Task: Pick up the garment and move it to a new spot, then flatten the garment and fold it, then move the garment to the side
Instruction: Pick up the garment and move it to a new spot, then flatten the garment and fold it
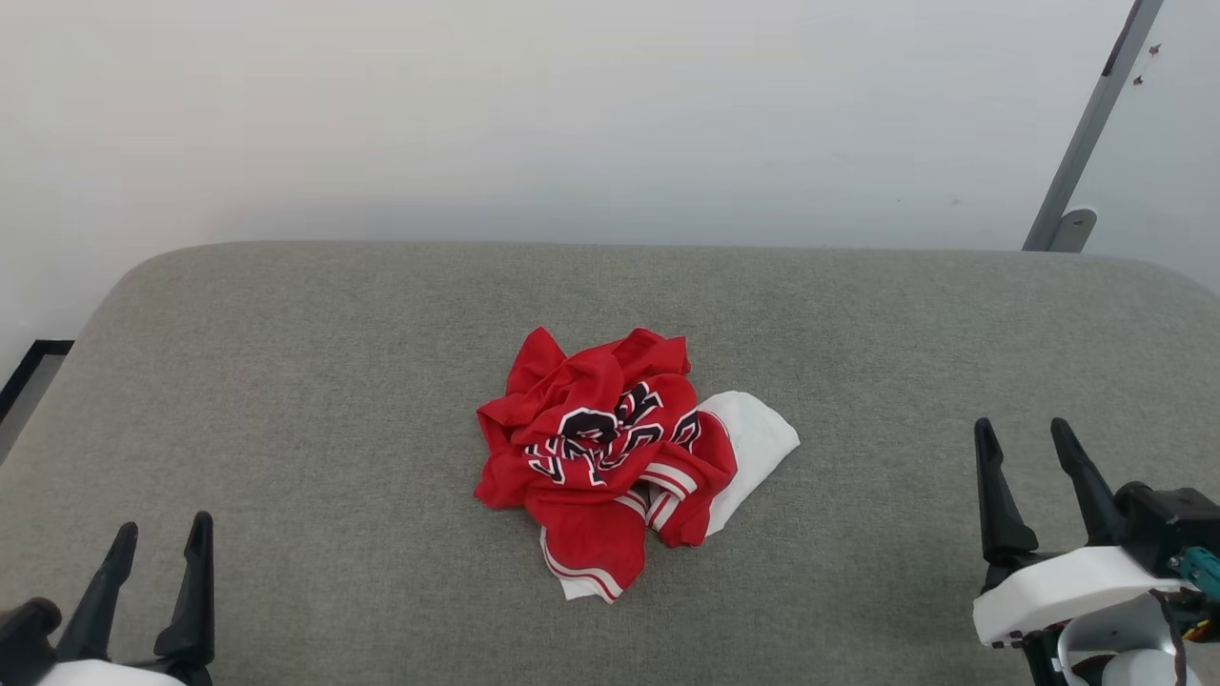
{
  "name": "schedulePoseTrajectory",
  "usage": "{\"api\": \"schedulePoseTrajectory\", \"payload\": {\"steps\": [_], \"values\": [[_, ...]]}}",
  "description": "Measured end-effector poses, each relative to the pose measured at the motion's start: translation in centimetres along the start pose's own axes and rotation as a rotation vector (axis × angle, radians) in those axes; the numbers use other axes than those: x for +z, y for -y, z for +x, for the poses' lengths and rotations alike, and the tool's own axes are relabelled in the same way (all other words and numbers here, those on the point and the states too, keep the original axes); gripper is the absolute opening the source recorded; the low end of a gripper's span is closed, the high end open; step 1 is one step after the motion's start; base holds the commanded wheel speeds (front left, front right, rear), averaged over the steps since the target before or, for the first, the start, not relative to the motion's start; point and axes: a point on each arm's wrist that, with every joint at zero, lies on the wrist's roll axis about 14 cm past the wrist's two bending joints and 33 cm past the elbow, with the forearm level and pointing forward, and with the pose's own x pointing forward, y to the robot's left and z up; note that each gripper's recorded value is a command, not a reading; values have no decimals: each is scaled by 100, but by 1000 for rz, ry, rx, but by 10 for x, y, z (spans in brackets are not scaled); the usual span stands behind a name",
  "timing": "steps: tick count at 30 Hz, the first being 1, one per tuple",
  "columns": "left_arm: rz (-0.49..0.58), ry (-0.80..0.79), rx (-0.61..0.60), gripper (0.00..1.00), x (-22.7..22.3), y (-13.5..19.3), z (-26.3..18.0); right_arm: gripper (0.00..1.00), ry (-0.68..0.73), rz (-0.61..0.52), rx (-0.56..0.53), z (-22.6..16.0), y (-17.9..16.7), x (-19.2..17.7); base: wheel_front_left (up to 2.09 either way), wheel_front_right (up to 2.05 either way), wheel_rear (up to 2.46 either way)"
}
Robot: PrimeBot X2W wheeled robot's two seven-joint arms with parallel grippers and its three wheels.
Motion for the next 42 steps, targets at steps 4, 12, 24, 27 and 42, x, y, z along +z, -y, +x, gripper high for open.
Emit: {"api": "schedulePoseTrajectory", "payload": {"steps": [4,12,24,27,42], "values": [[-1,5,2,100,-1,-2,-2,100,-19,11,1,0,-1,-4,0,0,0],[11,8,6,100,-3,-6,-6,100,-64,14,19,0,-8,-15,0,0,0],[0,6,33,100,-6,-12,-12,100,-237,15,147,15,-43,-46,0,0,0],[-3,-2,45,100,-9,-15,-14,100,-324,-17,198,23,-52,-60,0,0,0],[-32,-62,107,100,-30,-21,-10,100,-698,-246,436,78,-91,-138,0,0,0]]}}
